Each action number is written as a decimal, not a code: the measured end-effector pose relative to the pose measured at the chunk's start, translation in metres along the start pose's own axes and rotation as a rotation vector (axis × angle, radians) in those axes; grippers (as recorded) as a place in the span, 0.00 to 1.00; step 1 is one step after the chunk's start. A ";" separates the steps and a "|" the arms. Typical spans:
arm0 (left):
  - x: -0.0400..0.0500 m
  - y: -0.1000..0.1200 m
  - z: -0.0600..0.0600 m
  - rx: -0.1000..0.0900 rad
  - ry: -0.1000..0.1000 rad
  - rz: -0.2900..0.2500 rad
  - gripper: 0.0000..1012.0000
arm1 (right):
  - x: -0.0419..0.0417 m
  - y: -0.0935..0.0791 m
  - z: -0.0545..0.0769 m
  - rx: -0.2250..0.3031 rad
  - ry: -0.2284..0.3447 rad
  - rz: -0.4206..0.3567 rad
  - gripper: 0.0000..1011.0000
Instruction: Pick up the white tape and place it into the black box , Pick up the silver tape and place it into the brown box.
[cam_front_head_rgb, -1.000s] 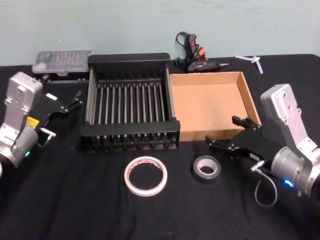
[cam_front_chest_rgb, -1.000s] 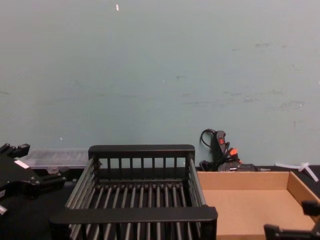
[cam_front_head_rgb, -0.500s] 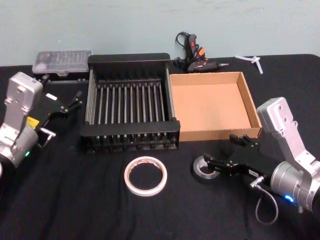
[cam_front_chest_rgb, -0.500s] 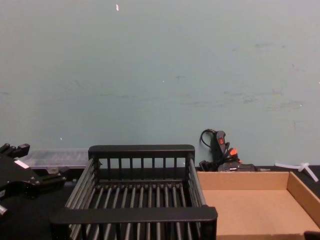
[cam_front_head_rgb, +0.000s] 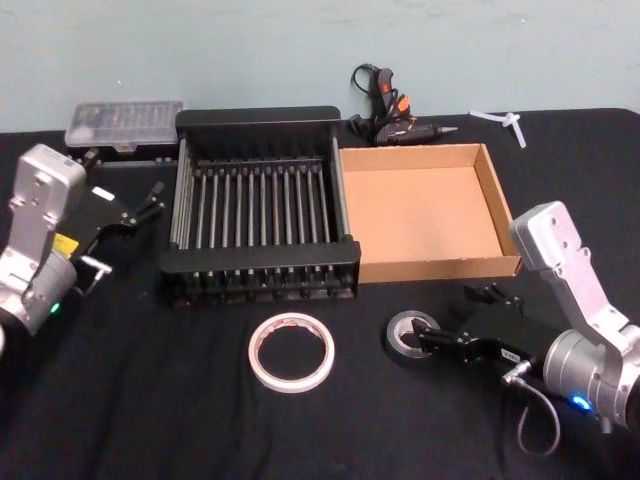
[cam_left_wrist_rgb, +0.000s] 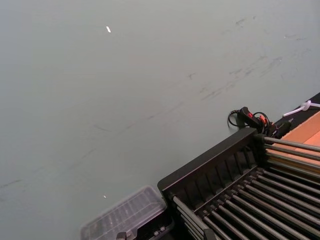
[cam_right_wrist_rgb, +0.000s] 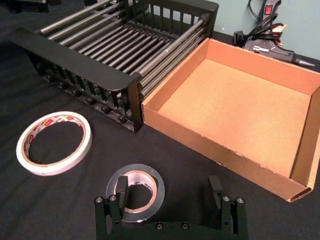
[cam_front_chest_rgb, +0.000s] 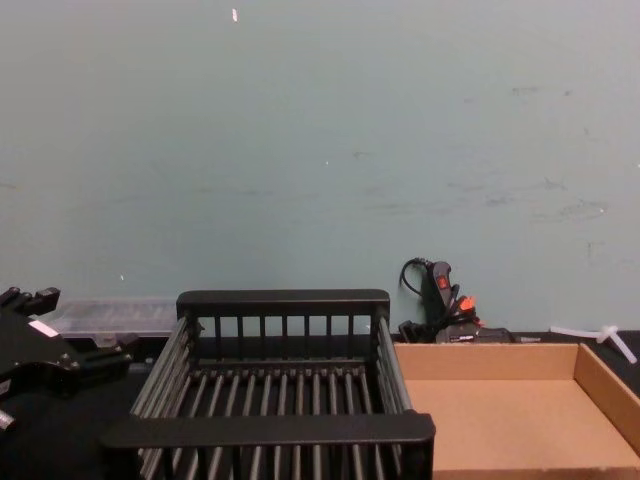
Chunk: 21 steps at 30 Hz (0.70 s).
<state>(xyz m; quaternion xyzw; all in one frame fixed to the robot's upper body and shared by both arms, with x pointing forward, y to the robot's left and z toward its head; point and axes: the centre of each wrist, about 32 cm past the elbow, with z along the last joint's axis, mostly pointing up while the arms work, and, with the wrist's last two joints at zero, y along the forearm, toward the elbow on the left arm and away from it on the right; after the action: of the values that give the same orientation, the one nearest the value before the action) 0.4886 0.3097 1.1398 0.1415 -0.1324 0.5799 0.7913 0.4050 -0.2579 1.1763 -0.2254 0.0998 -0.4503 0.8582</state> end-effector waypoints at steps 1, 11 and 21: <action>0.0000 0.000 0.000 0.000 0.000 0.000 0.99 | -0.0001 0.000 0.000 -0.005 -0.003 0.000 0.99; 0.0000 0.000 0.000 0.000 0.000 0.000 0.99 | 0.0002 0.005 -0.003 -0.027 -0.002 0.001 0.99; 0.0000 0.000 0.000 0.000 0.000 0.000 0.99 | 0.0016 0.011 -0.006 -0.043 0.007 -0.003 0.99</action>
<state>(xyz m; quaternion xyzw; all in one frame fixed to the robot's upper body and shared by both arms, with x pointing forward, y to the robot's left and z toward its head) 0.4886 0.3097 1.1398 0.1415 -0.1325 0.5799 0.7913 0.4117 -0.2556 1.1660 -0.2422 0.1122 -0.4503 0.8521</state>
